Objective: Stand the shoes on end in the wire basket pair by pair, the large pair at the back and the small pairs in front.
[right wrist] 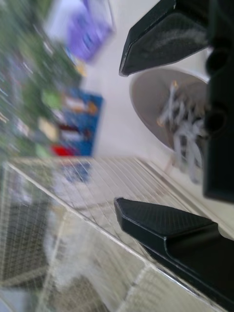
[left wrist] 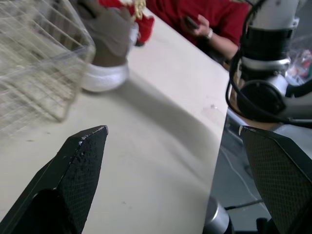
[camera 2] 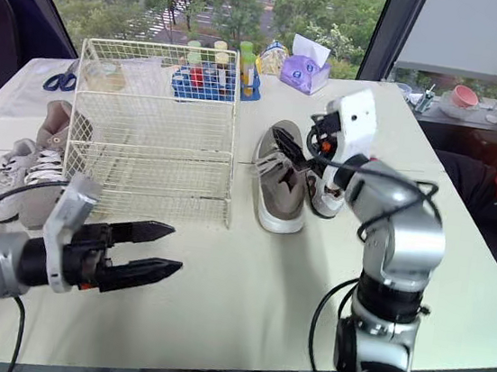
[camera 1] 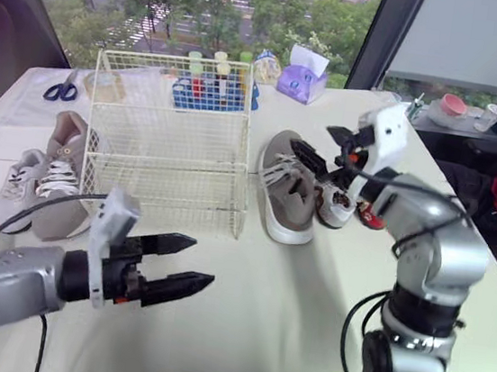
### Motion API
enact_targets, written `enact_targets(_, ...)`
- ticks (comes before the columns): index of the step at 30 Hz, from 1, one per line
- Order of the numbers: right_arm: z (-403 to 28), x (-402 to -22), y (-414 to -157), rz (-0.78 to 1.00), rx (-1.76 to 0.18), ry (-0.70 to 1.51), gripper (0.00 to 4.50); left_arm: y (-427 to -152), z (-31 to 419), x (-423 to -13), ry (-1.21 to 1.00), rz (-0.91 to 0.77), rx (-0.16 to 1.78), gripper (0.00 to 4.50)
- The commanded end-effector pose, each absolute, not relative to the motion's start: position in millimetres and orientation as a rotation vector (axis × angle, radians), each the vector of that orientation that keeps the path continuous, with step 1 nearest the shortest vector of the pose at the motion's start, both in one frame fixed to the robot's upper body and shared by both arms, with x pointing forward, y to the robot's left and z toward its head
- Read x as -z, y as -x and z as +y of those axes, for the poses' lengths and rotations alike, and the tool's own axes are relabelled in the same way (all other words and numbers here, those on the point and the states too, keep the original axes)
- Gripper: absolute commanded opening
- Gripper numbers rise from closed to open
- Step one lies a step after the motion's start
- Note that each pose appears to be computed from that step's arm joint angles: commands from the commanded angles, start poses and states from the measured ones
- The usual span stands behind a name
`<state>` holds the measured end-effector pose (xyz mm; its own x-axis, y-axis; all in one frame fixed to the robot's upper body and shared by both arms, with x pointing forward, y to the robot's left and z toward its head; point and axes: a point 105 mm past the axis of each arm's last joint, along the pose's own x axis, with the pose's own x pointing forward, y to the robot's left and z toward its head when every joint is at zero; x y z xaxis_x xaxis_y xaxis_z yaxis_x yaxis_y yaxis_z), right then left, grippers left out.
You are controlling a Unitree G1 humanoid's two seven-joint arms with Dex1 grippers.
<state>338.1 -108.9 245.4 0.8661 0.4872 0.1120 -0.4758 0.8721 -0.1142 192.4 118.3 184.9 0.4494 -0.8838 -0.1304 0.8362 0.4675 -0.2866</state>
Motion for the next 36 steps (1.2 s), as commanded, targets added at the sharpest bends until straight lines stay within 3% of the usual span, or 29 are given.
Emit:
enact_targets(1,-91,-237,-326,-0.194,-0.48,0.109,4.41,-195,118,-180,0.104,0.241,1.011,4.5)
enact_targets(17,-108,-142,-342,0.088,-0.295,-0.016,4.41,-196,135,-166,-0.014,0.316,1.043,4.5)
enact_targets(21,-109,-129,-346,0.115,-0.278,0.048,3.24,-201,133,-169,-0.03,0.298,1.047,4.5)
enact_targets(26,-119,-115,-341,0.187,-0.231,0.058,0.93,-205,136,-188,-0.021,0.287,1.096,4.5)
enact_targets(28,-122,-112,-339,0.216,-0.213,0.035,0.22,-203,135,-203,0.023,0.289,1.154,4.5)
enact_targets(32,-126,-144,-340,0.114,-0.211,0.027,0.15,-210,140,-239,0.111,0.224,1.194,4.5)
enact_targets(36,-136,-252,-336,-0.273,-0.206,0.148,0.15,-243,168,-292,0.282,0.032,1.122,4.5)
